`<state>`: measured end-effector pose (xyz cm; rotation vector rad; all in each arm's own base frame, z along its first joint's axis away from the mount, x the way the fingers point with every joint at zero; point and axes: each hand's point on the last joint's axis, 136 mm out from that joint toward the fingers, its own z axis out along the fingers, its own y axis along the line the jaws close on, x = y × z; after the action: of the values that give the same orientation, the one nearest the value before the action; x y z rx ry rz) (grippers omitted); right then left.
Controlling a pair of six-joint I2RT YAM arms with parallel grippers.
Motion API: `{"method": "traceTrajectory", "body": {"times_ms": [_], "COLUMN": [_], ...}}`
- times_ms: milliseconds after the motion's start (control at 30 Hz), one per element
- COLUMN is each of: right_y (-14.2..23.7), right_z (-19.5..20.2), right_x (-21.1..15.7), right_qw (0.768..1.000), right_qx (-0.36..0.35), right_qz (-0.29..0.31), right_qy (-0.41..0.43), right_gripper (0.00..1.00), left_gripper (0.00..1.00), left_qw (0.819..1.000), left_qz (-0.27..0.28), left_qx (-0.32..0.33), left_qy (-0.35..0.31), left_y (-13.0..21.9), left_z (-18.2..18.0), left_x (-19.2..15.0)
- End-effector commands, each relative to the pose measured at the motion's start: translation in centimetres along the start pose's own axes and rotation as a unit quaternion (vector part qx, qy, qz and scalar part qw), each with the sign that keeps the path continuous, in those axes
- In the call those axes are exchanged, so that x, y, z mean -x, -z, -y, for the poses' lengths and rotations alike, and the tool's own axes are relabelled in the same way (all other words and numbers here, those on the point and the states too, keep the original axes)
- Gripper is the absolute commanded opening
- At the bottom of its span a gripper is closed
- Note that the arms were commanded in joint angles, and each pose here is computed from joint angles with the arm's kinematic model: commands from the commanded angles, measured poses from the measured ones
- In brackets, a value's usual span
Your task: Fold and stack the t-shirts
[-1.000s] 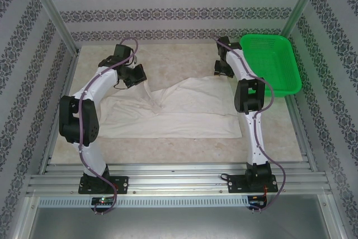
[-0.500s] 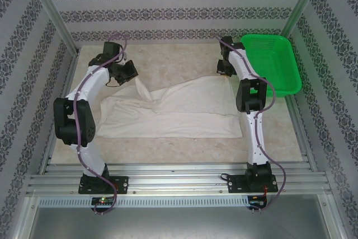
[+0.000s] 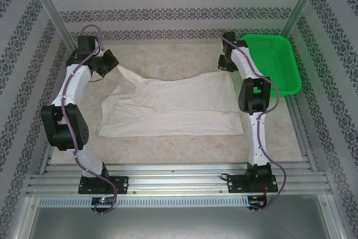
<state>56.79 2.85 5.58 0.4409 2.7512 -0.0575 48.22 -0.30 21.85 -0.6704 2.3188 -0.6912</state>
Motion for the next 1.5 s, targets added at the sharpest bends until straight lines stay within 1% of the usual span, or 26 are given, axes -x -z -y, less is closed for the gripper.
{"method": "traceTrajectory", "body": {"times_ms": [0, 200, 500, 667, 833, 1033, 1233, 1467], "right_y": [2.4, 3.7, 4.5, 5.1, 5.4, 5.3, 5.3, 5.6], "right_z": [0.4, 0.8, 1.0, 1.1, 0.9, 0.7, 0.7, 0.8], "right_x": [1.4, 1.6, 1.1, 1.1, 0.8, 0.4, 0.5, 0.3], "right_qw": [0.999, 0.998, 0.997, 0.996, 0.996, 0.996, 0.996, 0.996], "right_qx": [-0.006, -0.005, -0.005, -0.006, 0.001, 0.006, 0.008, 0.013], "right_qz": [0.037, 0.061, 0.075, 0.085, 0.085, 0.084, 0.084, 0.09], "right_qy": [0.01, 0.013, 0.023, 0.026, 0.031, 0.027, 0.023, 0.021], "right_gripper": [0.09, 0.1, 0.1, 0.11, 0.11, 0.11, 0.12, 0.11], "left_gripper": [0.0, 0.0, 0.0, 0.0, 0.0, 0.0, 0.0, 0.0], "left_qw": [0.999, 0.997, 0.995, 0.994, 0.993, 0.994, 0.995, 0.992], "left_qz": [0.027, 0.031, 0.058, 0.061, 0.057, 0.05, 0.05, 0.061], "left_qx": [-0.045, -0.057, -0.042, -0.057, -0.086, -0.081, -0.078, -0.099], "left_qy": [-0.004, -0.033, -0.065, -0.074, -0.064, -0.051, -0.038, -0.044], "left_y": [1.7, 2.5, 3.5, 3.7, 3.3, 2.0, 1.0, 1.6], "left_z": [2.0, 2.9, 2.7, 3.2, 3.8, 2.9, 2.3, 3.4], "left_x": [2.1, 3.2, 4.9, 5.2, 5.2, 5.0, 5.4, 6.1]}}
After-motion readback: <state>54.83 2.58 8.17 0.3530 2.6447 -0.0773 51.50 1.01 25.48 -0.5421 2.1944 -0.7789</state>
